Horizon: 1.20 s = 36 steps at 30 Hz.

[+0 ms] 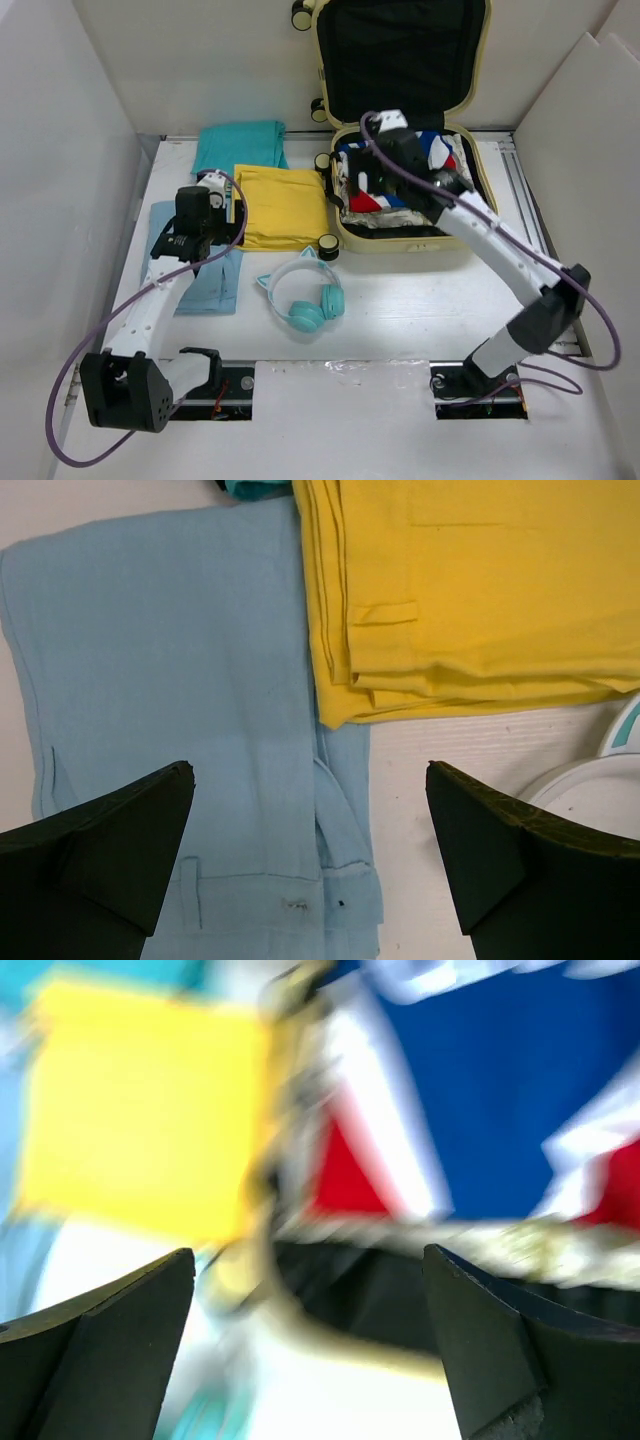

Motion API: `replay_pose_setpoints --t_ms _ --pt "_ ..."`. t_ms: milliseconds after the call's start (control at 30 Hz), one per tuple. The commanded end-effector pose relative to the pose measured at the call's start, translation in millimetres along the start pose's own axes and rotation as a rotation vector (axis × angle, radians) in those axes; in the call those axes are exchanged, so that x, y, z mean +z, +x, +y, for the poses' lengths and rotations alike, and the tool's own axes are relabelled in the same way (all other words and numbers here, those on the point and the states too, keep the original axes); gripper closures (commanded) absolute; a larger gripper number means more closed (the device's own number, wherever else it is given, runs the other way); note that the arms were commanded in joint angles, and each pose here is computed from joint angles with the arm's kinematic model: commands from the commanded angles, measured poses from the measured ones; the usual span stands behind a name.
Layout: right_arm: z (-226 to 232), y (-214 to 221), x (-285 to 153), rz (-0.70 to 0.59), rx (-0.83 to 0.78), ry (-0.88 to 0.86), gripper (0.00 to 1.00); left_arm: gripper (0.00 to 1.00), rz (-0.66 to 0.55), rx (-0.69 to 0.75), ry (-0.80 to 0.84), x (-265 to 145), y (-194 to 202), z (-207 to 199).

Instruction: Pack the luggage

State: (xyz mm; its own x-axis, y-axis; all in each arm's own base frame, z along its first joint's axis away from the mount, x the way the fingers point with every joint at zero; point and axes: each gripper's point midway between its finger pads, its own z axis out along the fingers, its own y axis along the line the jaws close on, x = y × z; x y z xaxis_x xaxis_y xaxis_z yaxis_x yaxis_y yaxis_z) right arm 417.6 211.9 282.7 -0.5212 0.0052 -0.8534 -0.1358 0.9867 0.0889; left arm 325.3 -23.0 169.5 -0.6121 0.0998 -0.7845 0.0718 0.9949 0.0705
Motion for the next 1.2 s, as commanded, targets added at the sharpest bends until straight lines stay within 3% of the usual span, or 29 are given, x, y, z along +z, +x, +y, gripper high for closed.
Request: replay_pose_setpoints --t_ms 0,100,267,367,467,567,633,667,733,767,800,833,900,1033,1167 --pt "52.0 80.1 -40.1 0.168 -0.133 -0.137 0.01 0.00 -0.016 -0.045 -0.043 -4.5 6.3 6.8" --pt "94.1 124.4 -66.2 0.255 -0.123 -0.215 0.01 0.00 -0.034 -0.091 -0.063 -9.5 5.2 11.7" --pt "128.9 191.5 -71.8 0.386 -0.139 -0.229 0.01 0.00 -0.075 -0.111 -0.083 -16.2 1.4 17.4" --pt "136.0 214.3 -73.2 0.426 -0.182 -0.196 0.01 0.00 -0.119 -0.078 -0.139 -23.5 -7.6 31.2" --pt "144.6 210.2 -80.8 0.397 -0.194 -0.200 0.01 0.00 -0.125 0.008 -0.253 -29.1 -8.5 57.9" --pt "148.5 212.4 -84.7 0.396 -0.195 -0.220 0.01 0.00 -0.047 0.045 -0.302 -25.2 -1.5 85.7" --pt "147.7 209.3 -88.0 0.385 -0.178 -0.227 0.01 0.00 -0.055 0.054 -0.168 -24.0 -19.9 78.1" --pt "146.8 213.0 -86.2 0.387 -0.179 -0.226 0.01 0.00 0.012 0.041 -0.105 -15.7 -10.9 76.1" --pt "145.6 210.1 -88.8 0.375 -0.179 -0.237 0.01 0.00 0.002 -0.045 -0.084 -19.0 -26.9 104.0" --pt "146.0 210.9 -89.5 0.379 -0.194 -0.247 0.01 0.00 0.032 -0.092 0.035 -16.5 -22.5 94.3" --pt "147.7 209.6 -89.0 0.372 -0.189 -0.251 0.01 0.00 0.105 -0.189 0.063 -5.1 -4.9 113.3" --pt "147.1 206.6 -90.8 0.364 -0.198 -0.259 0.01 0.00 0.106 -0.211 0.099 -5.3 -13.7 120.7" --pt "143.7 208.9 -89.2 0.364 -0.215 -0.249 0.01 0.00 0.246 -0.263 0.173 8.6 16.6 124.3" --pt "141.8 205.0 -90.1 0.349 -0.231 -0.250 0.01 0.00 0.342 -0.296 0.030 23.5 61.2 175.8" --pt "142.8 208.0 -88.5 0.366 -0.262 -0.251 0.01 0.00 0.430 -0.275 -0.007 36.3 93.0 193.9"
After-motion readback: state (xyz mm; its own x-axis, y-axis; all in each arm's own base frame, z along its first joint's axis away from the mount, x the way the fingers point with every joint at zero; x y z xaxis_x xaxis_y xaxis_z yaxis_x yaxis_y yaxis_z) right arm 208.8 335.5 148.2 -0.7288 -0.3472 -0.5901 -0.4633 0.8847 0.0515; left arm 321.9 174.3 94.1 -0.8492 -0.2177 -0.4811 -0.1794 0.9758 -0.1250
